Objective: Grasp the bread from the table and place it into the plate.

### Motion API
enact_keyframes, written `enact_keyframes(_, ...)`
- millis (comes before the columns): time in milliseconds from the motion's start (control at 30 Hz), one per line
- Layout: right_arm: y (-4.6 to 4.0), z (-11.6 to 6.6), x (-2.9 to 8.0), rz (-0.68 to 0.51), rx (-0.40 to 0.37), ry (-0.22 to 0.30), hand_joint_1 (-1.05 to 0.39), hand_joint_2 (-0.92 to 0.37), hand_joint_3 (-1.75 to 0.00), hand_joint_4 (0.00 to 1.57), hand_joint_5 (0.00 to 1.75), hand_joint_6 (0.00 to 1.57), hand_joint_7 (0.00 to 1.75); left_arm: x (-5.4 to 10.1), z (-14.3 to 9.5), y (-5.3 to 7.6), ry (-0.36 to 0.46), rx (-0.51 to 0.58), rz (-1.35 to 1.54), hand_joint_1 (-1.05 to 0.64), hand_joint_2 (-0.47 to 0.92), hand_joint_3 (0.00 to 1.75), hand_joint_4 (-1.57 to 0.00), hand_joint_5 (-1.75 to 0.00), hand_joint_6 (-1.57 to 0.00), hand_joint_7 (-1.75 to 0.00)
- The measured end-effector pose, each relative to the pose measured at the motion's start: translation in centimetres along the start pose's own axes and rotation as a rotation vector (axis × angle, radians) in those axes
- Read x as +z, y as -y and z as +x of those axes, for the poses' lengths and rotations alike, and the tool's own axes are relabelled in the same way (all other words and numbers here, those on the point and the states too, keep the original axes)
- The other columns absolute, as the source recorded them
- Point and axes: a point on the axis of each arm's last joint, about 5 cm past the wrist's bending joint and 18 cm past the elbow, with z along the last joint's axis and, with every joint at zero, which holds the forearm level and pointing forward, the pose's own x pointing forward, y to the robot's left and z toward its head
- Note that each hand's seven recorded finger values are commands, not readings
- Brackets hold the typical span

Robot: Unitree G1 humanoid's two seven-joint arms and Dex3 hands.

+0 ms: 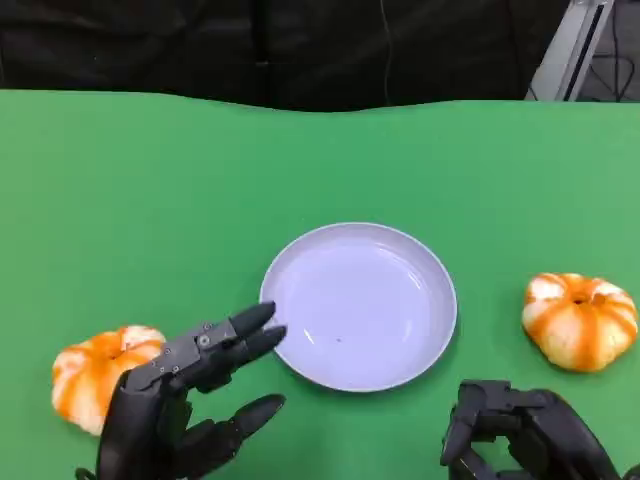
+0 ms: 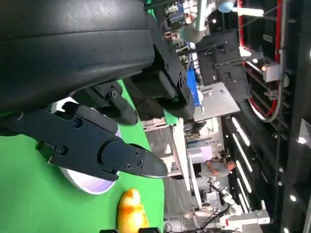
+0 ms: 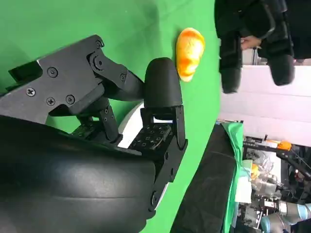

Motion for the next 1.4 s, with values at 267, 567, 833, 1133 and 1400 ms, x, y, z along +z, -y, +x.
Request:
enact_keyframes(267,0.0,0.0,0.0,0.0,0.0,0.0,-0.12,-0.64,-0.93,0.83,1.55,0.84,1.29,0.1,-0.2,0.0,-0.02,0.002,-0.005,-0.54,0.92,0.2,-0.63,0.0,-0.58,0.0)
enact_keyframes(567,0.04,0.0,0.0,-0.002,-0.001,-0.001,-0.11,-0.63,-0.94,0.84,1.55,0.84,1.3,1.9,0.4,-2.7,0.049,0.043,0.13,-0.64,0.92,0.22,-0.51,0.0,-0.45,0.0)
enact_keyframes(833,0.03,0.0,0.0,-0.002,0.0,0.0,-0.12,-0.62,-0.96,0.83,1.56,0.84,1.3,2.2,0.6,-3.1,0.035,0.043,0.175,-0.71,0.92,0.23,-0.48,0.0,-0.43,0.0)
enact_keyframes(1133,0.06,0.0,0.0,-0.003,0.001,0.0,-0.13,-0.59,-1.01,0.82,1.57,0.83,1.31,3.1,0.4,-5.2,0.013,0.066,0.42,-0.8,0.92,0.24,-0.45,0.0,-0.42,0.0)
enact_keyframes(1400,0.08,0.0,0.0,-0.004,0.002,0.0,-0.12,-0.61,-0.98,0.83,1.56,0.83,1.3,3.5,0.3,-6.6,-0.118,0.017,0.686,-0.91,0.92,0.28,-0.38,-0.01,-0.46,-0.02)
